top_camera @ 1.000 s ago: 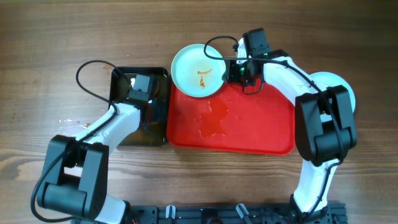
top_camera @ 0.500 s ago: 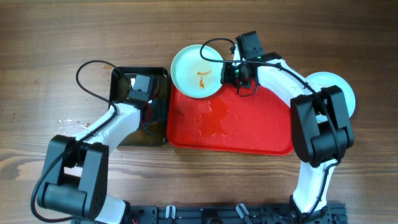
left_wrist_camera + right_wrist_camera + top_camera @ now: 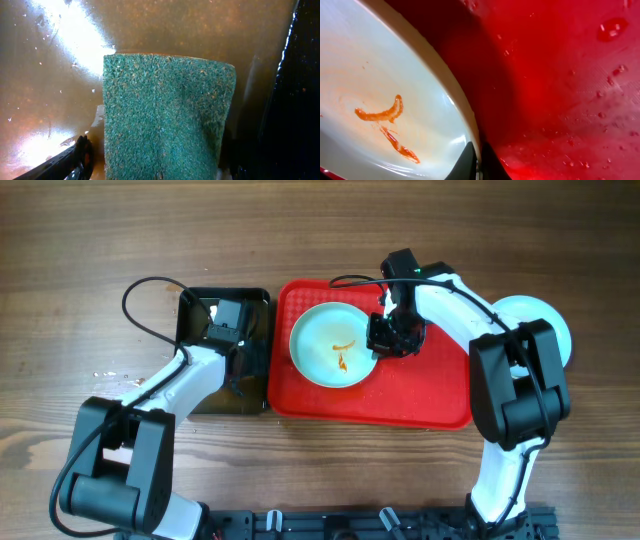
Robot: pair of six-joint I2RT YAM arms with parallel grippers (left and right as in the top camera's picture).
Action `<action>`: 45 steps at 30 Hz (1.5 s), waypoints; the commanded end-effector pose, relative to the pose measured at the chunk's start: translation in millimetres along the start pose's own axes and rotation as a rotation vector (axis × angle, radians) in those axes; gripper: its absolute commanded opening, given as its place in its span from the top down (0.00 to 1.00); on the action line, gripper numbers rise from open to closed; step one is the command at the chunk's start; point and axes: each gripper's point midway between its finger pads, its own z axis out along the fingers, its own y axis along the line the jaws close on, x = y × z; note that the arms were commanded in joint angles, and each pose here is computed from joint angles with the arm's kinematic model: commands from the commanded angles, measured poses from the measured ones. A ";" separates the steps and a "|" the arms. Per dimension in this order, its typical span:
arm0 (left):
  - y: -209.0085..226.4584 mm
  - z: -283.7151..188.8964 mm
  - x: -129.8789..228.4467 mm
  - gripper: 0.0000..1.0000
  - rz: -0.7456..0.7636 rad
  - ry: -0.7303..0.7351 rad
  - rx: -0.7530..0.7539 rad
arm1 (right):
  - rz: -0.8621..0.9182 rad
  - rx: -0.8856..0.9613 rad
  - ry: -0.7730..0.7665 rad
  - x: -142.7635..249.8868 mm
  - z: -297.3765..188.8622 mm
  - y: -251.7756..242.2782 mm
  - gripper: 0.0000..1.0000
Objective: Clean dirty plates on tray and stack at the side
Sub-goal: 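Hold the plate rim with the right gripper near the tray center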
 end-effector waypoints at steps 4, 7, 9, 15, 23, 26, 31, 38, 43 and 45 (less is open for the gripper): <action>-1.7 5.6 -1.2 0.14 -0.009 -0.009 0.015 | -0.051 0.070 -0.104 -23.3 9.0 -10.9 0.95; -1.3 5.6 -0.3 0.14 -0.008 -0.005 0.014 | -0.095 0.029 -0.195 -45.4 6.1 0.7 0.86; -1.3 5.6 -0.2 0.14 -0.008 -0.005 0.014 | -0.110 0.010 -0.239 -55.9 3.9 6.4 0.78; -1.3 5.6 -0.2 0.14 -0.008 -0.005 0.014 | -0.129 -0.011 -0.289 -67.7 0.4 12.3 0.96; -7.0 -5.4 -20.5 0.13 -0.016 -0.091 0.044 | -0.106 0.016 -0.226 -53.2 4.4 4.2 0.96; -10.6 -8.2 -30.5 0.15 -0.022 -0.133 0.061 | -0.105 0.016 -0.225 -52.9 4.4 4.1 0.96; -8.5 -5.5 -23.6 0.37 -0.022 -0.104 0.050 | -0.105 0.017 -0.223 -52.4 4.6 3.9 0.96; -8.4 0.7 -21.8 0.90 -0.009 -0.094 0.045 | -0.104 0.019 -0.219 -51.4 4.8 3.3 0.96; -9.3 -0.7 -27.5 0.73 0.027 -0.120 0.044 | -0.103 0.023 -0.211 -49.4 5.2 2.1 0.96; -10.3 0.2 -16.7 0.58 0.035 -0.073 0.056 | -0.121 0.025 -0.210 -49.4 5.2 2.2 0.96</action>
